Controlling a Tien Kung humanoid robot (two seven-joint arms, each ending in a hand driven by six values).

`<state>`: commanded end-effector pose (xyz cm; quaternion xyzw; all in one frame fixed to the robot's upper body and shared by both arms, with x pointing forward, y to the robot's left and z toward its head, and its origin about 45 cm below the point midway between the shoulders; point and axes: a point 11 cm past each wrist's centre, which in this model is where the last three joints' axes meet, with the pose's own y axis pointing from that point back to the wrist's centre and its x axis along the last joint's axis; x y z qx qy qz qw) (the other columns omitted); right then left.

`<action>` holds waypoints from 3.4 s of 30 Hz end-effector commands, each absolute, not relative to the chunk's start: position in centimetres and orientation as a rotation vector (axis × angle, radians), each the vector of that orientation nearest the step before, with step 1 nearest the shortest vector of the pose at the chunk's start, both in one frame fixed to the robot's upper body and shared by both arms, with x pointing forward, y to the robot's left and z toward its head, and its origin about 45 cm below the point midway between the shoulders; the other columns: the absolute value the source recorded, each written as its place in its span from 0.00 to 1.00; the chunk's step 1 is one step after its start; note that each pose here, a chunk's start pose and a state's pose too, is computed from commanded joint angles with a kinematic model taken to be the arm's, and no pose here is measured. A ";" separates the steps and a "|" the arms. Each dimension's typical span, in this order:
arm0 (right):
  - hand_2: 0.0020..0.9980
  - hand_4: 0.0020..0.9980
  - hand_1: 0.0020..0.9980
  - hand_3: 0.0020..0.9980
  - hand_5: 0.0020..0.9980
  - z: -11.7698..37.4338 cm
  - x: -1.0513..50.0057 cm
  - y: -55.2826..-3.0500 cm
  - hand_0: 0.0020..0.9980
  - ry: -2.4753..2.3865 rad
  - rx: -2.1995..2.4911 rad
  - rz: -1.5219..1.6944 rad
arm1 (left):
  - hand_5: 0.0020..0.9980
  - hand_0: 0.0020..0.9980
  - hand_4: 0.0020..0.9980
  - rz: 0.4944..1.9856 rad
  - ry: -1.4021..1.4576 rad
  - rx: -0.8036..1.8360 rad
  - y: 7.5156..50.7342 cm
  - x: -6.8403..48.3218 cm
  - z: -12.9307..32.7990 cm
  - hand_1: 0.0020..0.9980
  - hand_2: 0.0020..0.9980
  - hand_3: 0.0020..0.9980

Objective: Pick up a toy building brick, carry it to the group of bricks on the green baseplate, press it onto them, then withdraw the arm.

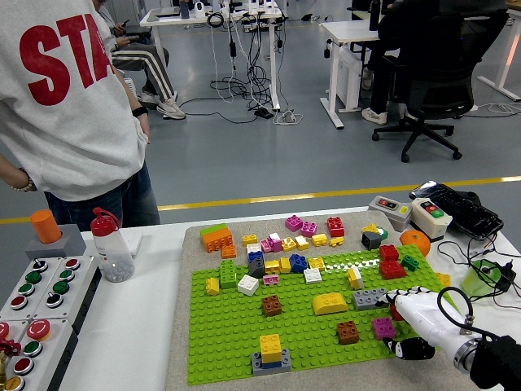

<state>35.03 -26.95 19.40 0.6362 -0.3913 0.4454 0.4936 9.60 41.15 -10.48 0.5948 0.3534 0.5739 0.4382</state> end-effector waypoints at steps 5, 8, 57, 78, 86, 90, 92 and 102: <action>0.85 0.70 0.81 0.74 0.25 19.0 35.1 -27.1 0.88 -0.942 1.536 1.078 | 1.00 0.66 0.29 1.427 0.878 1.477 41.1 9.7 -10.5 0.69 0.68 0.58; 0.85 0.70 0.81 0.74 0.25 18.9 35.2 -27.1 0.88 -0.945 1.533 1.076 | 1.00 0.66 0.29 1.427 0.878 1.476 41.1 9.7 -10.5 0.69 0.68 0.58; 0.82 0.61 0.79 0.65 0.21 17.8 34.9 -26.6 0.80 -0.898 1.521 1.129 | 1.00 0.66 0.29 1.418 0.886 1.484 41.0 9.2 -10.6 0.69 0.68 0.58; 0.77 0.51 0.75 0.57 0.16 20.6 35.1 -25.9 0.70 -1.005 1.568 1.195 | 1.00 0.66 0.29 1.423 0.879 1.476 41.0 9.7 -10.5 0.69 0.68 0.58; 0.77 0.52 0.74 0.57 0.16 23.8 34.5 -23.7 0.69 -1.101 1.676 1.188 | 1.00 0.66 0.29 1.425 0.878 1.475 41.1 9.7 -10.5 0.69 0.68 0.58; 0.77 0.50 0.75 0.57 0.13 25.4 33.8 -21.3 0.70 -1.120 1.761 1.183 | 1.00 0.66 0.29 1.425 0.878 1.475 41.1 9.7 -10.5 0.69 0.68 0.58; 0.77 0.50 0.75 0.57 0.13 26.2 33.3 -19.9 0.70 -1.118 1.800 1.196 | 1.00 0.66 0.29 1.425 0.879 1.475 41.1 9.7 -10.5 0.69 0.68 0.58; 0.78 0.48 0.76 0.57 0.13 27.1 32.6 -14.4 0.75 -1.047 1.913 1.236 | 1.00 0.66 0.29 1.425 0.879 1.476 41.2 9.7 -10.4 0.69 0.68 0.58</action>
